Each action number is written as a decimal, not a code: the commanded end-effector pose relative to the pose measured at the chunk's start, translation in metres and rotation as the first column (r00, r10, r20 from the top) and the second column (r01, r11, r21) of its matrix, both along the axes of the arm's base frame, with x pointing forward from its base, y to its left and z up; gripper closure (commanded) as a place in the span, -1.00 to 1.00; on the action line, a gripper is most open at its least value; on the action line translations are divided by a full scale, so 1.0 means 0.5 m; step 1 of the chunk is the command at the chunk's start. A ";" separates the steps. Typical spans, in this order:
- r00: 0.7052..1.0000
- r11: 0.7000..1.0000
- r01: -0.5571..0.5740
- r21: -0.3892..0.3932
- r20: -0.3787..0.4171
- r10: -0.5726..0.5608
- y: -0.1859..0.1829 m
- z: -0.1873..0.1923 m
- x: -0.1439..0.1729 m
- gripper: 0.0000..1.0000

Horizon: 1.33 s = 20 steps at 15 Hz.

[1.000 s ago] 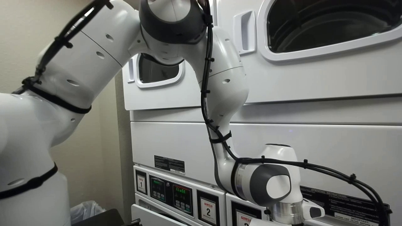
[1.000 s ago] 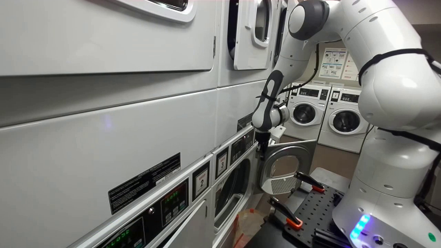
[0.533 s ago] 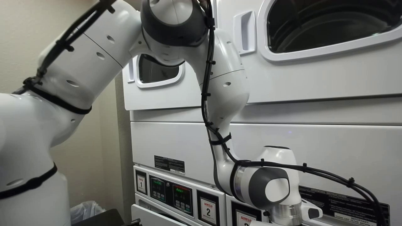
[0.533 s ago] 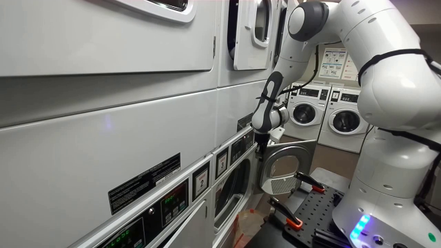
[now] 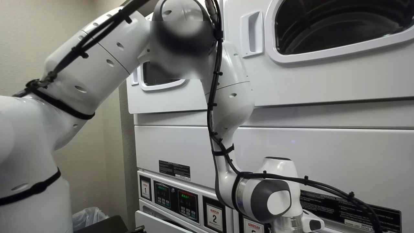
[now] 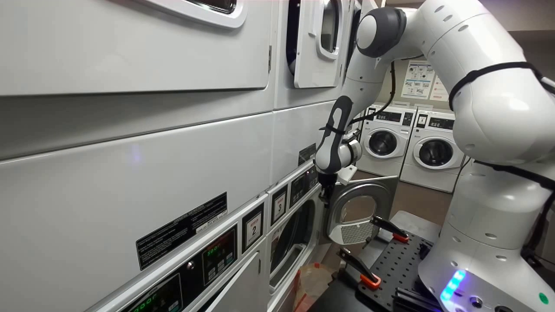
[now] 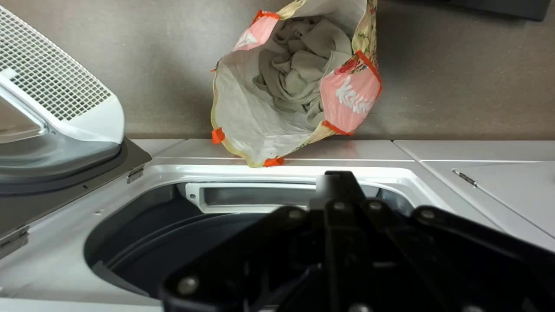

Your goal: Push the first of the three buttons on the washing machine

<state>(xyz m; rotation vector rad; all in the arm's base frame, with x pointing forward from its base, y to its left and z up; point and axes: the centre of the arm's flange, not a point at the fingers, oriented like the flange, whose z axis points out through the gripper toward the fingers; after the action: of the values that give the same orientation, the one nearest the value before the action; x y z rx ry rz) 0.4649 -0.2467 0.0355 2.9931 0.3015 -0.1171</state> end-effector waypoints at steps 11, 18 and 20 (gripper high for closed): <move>0.972 0.996 0.066 -0.053 0.230 -0.052 0.026 -0.052 -0.011 1.00; 0.962 0.999 0.012 -0.042 0.273 0.000 0.039 -0.035 0.011 1.00; 0.958 0.999 -0.005 -0.042 0.287 0.017 0.044 -0.029 0.017 1.00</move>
<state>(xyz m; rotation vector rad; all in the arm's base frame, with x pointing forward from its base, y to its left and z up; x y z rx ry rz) 0.4731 -0.2269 0.0111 2.9178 0.2270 0.2489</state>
